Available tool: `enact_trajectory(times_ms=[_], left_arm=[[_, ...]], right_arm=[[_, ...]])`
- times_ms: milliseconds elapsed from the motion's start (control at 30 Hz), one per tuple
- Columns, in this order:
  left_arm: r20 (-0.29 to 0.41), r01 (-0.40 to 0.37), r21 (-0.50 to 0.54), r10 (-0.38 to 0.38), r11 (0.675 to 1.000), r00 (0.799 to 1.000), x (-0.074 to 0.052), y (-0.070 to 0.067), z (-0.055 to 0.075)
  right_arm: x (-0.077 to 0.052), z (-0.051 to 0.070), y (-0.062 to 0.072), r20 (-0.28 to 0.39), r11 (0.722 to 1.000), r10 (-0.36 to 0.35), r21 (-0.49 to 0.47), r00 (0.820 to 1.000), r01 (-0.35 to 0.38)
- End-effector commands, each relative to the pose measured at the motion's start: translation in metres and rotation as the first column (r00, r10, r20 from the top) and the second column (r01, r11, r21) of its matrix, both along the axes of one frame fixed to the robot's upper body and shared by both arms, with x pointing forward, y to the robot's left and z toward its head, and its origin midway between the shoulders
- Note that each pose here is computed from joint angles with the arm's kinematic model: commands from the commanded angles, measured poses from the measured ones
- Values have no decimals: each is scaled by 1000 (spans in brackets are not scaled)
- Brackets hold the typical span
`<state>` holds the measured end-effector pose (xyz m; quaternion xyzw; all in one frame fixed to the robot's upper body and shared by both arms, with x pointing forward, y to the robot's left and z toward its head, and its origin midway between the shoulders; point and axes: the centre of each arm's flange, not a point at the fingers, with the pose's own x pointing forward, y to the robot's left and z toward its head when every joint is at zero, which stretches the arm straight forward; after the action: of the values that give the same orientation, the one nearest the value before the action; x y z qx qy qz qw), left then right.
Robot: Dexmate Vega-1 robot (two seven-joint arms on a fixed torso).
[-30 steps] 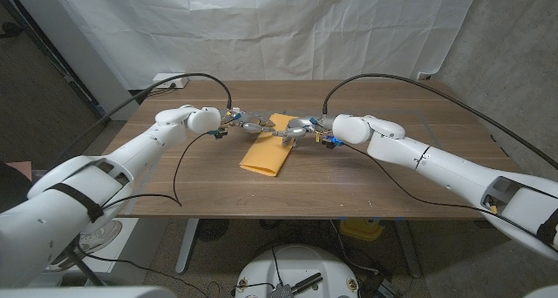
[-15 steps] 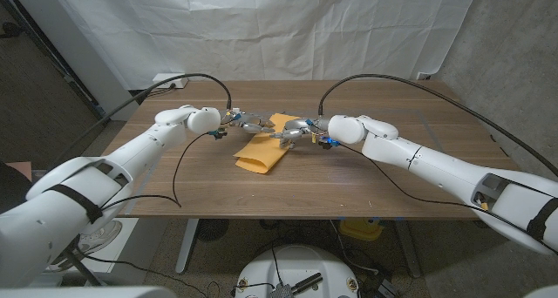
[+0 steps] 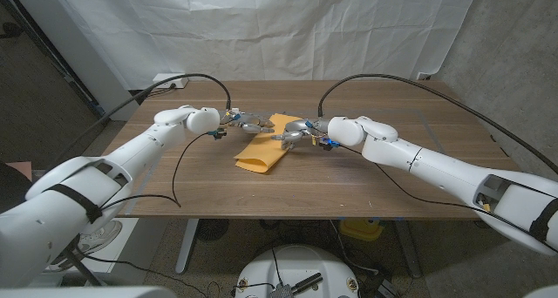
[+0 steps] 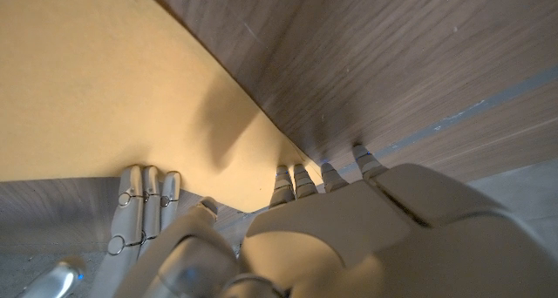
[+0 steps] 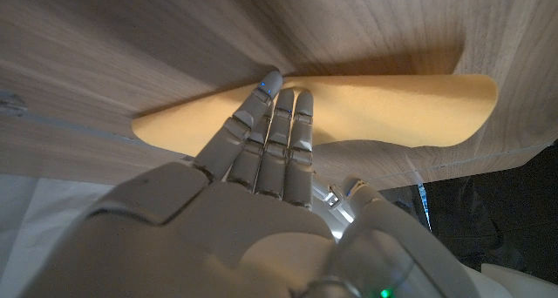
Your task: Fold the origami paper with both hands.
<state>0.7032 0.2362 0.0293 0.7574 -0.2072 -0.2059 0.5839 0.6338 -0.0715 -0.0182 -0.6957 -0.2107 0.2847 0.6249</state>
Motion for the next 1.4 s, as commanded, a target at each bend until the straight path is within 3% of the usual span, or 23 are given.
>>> enact_trajectory(times_ms=[33, 400, 867, 1100, 1400], left_arm=[[9, 9, 3, -9, 1000, 1000, 1, -3, 1], [11, 5, 4, -5, 1000, 1000, 2, -5, 2], [13, 6, 11, -6, 1000, 1000, 3, -11, 3], [13, 4, 14, -5, 1000, 1000, 2, -13, 2], [13, -1, 21, 1, 1000, 1000, 0, -15, 1]], right_arm=[[-29, 23, -4, 84, 997, 61, 48, 995, -65], [-44, 19, -1, 69, 994, 74, 69, 995, -79], [-68, 22, 3, 105, 992, 80, 88, 991, -89], [-73, 15, 4, 98, 993, 85, 72, 992, -93], [-72, -4, 10, 50, 995, 90, 46, 995, -92]])
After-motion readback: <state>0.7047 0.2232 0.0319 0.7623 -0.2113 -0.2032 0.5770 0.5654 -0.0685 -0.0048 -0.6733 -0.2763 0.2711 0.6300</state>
